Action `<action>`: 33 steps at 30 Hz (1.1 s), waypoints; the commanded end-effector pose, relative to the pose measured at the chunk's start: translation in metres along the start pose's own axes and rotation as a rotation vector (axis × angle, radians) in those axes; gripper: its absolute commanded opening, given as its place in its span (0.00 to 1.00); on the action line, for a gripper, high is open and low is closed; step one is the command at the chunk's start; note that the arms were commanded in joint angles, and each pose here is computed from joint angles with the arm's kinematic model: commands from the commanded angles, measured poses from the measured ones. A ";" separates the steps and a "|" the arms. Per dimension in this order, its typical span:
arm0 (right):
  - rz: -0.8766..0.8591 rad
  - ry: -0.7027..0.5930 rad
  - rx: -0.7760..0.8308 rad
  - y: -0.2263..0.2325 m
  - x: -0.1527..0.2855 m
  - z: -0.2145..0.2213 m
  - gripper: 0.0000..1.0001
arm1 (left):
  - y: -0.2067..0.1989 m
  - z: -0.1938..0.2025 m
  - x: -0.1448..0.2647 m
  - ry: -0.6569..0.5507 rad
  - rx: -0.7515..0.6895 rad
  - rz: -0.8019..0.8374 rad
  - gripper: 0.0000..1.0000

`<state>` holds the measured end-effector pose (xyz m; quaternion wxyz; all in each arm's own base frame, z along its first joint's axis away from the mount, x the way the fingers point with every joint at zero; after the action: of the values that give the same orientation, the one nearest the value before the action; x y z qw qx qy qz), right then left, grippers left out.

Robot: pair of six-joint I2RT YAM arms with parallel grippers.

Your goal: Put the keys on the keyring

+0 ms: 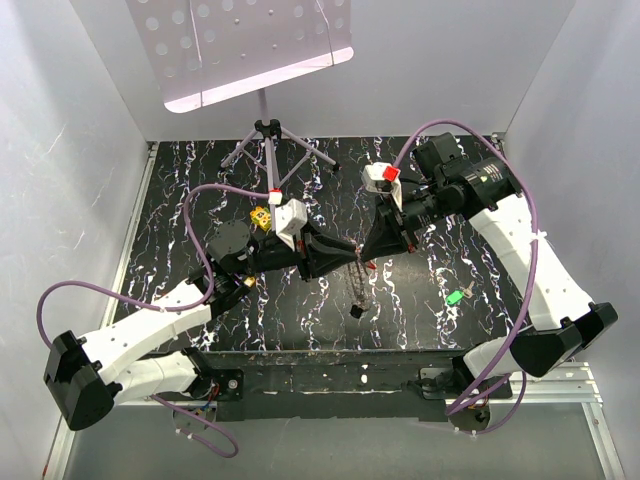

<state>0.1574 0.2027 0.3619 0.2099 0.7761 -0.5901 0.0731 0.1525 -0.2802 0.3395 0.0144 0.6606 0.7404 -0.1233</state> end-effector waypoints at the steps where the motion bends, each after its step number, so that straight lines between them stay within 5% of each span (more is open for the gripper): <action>1: -0.013 -0.014 -0.008 0.003 0.000 0.000 0.01 | -0.007 -0.013 0.006 -0.036 -0.001 -0.012 0.34; 5: -0.011 0.004 -0.007 0.003 -0.001 0.004 0.01 | -0.012 -0.012 0.014 0.031 -0.004 -0.016 0.71; 7: -0.001 0.031 0.002 0.003 -0.001 0.008 0.01 | -0.013 -0.012 0.020 0.083 -0.014 -0.031 0.98; 16: 0.020 0.206 -0.004 0.001 -0.002 0.025 0.01 | -0.011 -0.011 0.027 0.367 -0.045 -0.014 0.98; 18: 0.017 0.214 -0.010 -0.001 -0.003 0.025 0.01 | -0.009 -0.010 0.024 0.379 -0.055 -0.001 0.98; 25: 0.003 0.207 -0.018 0.000 -0.005 0.024 0.01 | 0.003 -0.002 0.010 0.389 -0.074 0.017 0.71; 33: -0.017 0.192 -0.027 0.001 -0.006 0.024 0.01 | 0.011 -0.005 0.002 0.293 -0.139 -0.007 0.62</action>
<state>0.1736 0.2063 0.3263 0.2519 0.7529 -0.5848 0.1665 0.1616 -0.2764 0.3304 -0.1014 0.6686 0.7361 0.0277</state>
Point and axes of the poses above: each gripper's point midway between its finger pads, its own x axis back along the fingers, its own y axis along the line the jaws close on, z = x × y, the point moved 6 cm from there along x, back along the fingers, and after that the axes turned 2 degrees about x, right-handed, at the moved point
